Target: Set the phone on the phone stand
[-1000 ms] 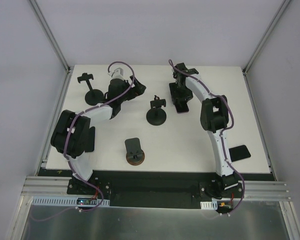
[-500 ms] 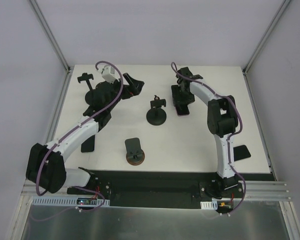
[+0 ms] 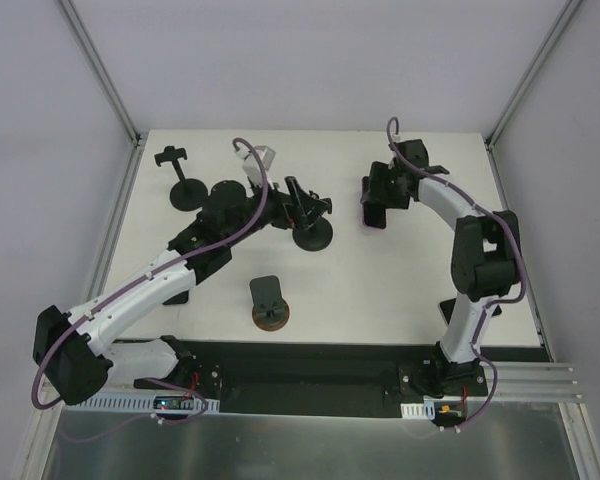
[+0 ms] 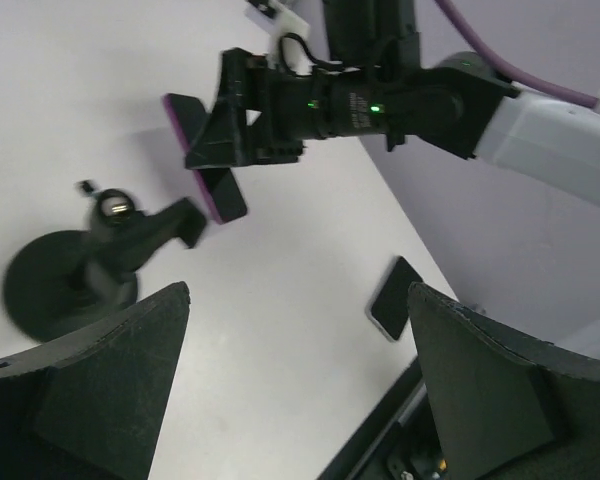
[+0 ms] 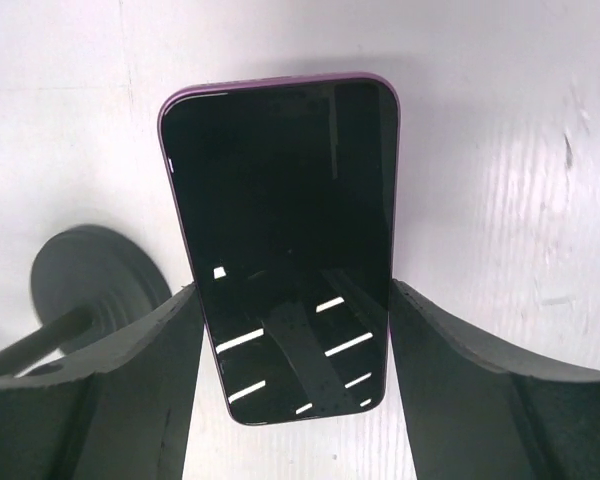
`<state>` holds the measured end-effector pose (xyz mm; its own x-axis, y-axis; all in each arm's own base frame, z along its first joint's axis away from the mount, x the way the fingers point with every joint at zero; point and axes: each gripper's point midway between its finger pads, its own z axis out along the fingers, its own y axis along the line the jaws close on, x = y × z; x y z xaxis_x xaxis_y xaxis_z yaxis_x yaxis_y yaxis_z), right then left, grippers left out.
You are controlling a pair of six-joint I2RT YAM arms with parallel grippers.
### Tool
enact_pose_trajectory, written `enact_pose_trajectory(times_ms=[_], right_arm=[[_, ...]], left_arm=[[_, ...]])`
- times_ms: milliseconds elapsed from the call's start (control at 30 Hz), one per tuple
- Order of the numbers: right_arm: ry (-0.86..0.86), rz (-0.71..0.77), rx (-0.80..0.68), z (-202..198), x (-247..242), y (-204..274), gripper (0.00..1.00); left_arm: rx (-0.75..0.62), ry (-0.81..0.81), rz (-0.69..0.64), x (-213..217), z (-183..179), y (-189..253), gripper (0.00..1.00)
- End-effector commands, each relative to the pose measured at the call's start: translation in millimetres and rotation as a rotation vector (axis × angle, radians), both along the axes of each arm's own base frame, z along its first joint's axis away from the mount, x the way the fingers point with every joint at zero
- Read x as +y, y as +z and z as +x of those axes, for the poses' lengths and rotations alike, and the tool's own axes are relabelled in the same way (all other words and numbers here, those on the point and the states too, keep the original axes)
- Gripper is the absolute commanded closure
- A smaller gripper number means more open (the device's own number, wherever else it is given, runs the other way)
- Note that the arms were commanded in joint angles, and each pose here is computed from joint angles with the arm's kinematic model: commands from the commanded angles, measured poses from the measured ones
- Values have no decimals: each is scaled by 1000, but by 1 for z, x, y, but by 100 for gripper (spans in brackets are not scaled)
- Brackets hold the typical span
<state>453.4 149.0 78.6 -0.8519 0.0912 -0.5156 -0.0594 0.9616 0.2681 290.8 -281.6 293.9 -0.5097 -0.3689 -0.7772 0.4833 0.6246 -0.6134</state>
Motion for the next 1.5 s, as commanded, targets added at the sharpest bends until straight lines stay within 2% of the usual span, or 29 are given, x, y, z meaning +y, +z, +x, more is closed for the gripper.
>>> enact_pose_trajectory(times_ms=[0,67,200,300,333,400,433,567,633,733,867,900,1033,1233,1333,1467], right_arm=[[-67,260,-226,6,5,88,99],[-75,310,-259,0,7,94,99],[-122,414,-321,-20,7,132,99],[-166,471,-350,-40,1,148,99],[-188,514,-379,-40,0,160,99],[-204,565,-407,-52,-3,174,99],[-212,600,-410,-55,-1,182,99],[-204,690,-432,-72,4,211,99],[-182,738,-448,-81,9,225,99],[-183,781,-467,-91,10,239,99],[-186,810,-485,-100,11,250,99],[-181,819,-489,-103,11,253,99],[-149,856,-487,-111,17,263,99],[-115,906,-485,-121,25,274,99],[-96,921,-484,-125,30,278,99],[-39,930,-506,-133,38,289,98]], left_arm=[[-152,-119,56,-43,-19,44,11],[-178,-155,116,-66,-26,34,10],[-241,-74,219,-87,-19,27,10],[-296,-56,291,-103,-19,21,17],[-301,-41,313,-107,-17,16,24],[-304,-18,329,-109,-12,12,27],[-300,6,333,-109,-8,9,27],[-300,59,320,-111,2,9,9],[-299,67,331,-115,7,5,7],[-309,60,332,-126,12,7,11],[-313,58,310,-138,17,15,21],[-312,67,315,-139,20,12,26],[-340,88,319,-142,27,18,37],[-381,78,330,-148,31,27,46],[-396,74,341,-147,30,29,59],[-387,70,381,-137,26,28,97]])
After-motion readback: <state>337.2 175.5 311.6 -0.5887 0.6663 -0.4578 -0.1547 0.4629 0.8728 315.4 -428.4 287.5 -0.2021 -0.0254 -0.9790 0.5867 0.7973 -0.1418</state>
